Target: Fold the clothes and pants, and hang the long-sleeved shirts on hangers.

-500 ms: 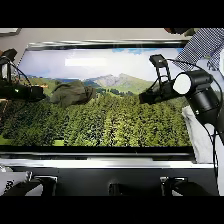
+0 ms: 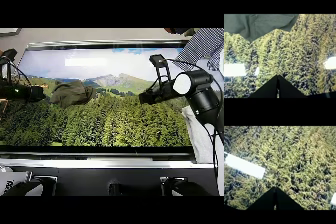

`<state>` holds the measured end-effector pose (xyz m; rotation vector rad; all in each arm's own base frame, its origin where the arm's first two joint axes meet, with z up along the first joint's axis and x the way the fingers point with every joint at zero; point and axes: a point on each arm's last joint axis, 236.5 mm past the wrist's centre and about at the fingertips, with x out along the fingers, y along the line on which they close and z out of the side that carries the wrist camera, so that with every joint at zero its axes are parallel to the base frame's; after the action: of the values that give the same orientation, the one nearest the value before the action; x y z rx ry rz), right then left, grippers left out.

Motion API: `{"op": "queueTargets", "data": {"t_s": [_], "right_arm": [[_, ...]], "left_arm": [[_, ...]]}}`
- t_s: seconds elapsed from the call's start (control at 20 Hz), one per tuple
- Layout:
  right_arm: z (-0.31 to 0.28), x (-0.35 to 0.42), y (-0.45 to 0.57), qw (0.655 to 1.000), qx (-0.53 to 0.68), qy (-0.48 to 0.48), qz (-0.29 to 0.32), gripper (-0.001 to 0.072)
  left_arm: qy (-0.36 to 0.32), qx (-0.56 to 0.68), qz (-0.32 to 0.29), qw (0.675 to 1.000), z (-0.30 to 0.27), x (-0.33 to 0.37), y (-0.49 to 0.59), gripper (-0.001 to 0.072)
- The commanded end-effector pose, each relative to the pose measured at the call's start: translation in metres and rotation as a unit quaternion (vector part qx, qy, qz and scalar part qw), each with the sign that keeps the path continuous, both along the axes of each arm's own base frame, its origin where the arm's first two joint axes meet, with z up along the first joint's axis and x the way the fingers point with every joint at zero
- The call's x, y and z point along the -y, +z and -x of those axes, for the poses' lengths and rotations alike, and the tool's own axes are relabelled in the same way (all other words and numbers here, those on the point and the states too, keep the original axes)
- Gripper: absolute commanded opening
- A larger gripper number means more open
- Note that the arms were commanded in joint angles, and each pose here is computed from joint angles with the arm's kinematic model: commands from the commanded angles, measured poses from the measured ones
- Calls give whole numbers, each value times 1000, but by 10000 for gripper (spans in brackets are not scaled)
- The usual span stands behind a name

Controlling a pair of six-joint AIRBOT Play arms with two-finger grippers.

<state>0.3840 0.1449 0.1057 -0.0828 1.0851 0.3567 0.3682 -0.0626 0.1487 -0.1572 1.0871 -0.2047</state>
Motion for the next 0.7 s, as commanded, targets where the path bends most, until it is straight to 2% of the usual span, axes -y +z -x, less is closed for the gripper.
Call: {"op": "queueTargets", "data": {"t_s": [0.0,0.65], "right_arm": [[0,0,1,1000,0,0,0,41],[-2,-1,2,1000,5,0,-2,41]], "left_arm": [[0,0,0,1000,0,0,0,18],[0,0,0,1000,0,0,0,18]]}}
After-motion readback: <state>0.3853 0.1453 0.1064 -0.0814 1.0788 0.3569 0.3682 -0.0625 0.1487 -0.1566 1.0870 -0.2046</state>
